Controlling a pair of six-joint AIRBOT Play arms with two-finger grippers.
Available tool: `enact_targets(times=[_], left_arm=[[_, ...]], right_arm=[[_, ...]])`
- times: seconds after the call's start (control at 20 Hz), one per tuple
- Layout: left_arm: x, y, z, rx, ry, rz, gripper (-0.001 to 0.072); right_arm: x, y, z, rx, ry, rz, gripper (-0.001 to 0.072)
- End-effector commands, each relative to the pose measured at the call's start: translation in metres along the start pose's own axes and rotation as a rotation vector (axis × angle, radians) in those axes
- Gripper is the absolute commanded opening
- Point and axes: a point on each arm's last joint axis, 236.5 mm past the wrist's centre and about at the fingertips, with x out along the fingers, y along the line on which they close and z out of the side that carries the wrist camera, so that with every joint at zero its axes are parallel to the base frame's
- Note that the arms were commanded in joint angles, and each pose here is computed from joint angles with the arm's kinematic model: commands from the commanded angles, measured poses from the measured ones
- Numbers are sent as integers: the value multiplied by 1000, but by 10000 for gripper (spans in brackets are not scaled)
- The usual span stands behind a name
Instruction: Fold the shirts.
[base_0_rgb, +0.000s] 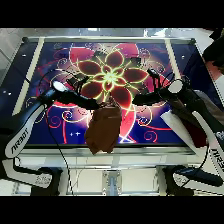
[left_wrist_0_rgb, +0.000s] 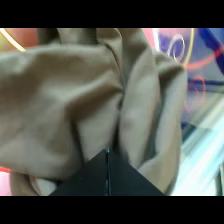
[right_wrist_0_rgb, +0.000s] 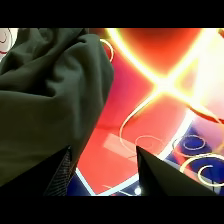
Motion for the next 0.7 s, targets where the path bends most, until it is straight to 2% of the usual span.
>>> enact_targets(times=[0.0, 0.15, 0.35, 0.45, 0.5, 0.55, 0.6, 0.65], left_arm=[[-19, -18, 0, 26, -13, -38, 13], [-52, -38, 12, 84, -96, -22, 12], [-85, -77, 13, 183, -161, -21, 12], [-89, -79, 13, 157, -165, -15, 15], [-86, -68, 9, 101, -142, 19, 126], [-82, -51, 3, 19, -110, 67, 463], [-78, -28, -5, -65, -69, 139, 720], [-74, -5, -13, -113, -31, 208, 704]], right_arm=[[2, -6, 8, -33, -37, -43, 447], [6, -12, 39, 47, -155, -49, 446], [62, 4, 47, 114, -39, 86, 448], [91, 13, 59, 102, 0, 120, 448], [101, 17, 65, 88, 14, 130, 448], [110, 21, 69, 73, 30, 141, 448], [117, 26, 71, 59, 46, 151, 447], [122, 31, 72, 43, 60, 159, 448]])
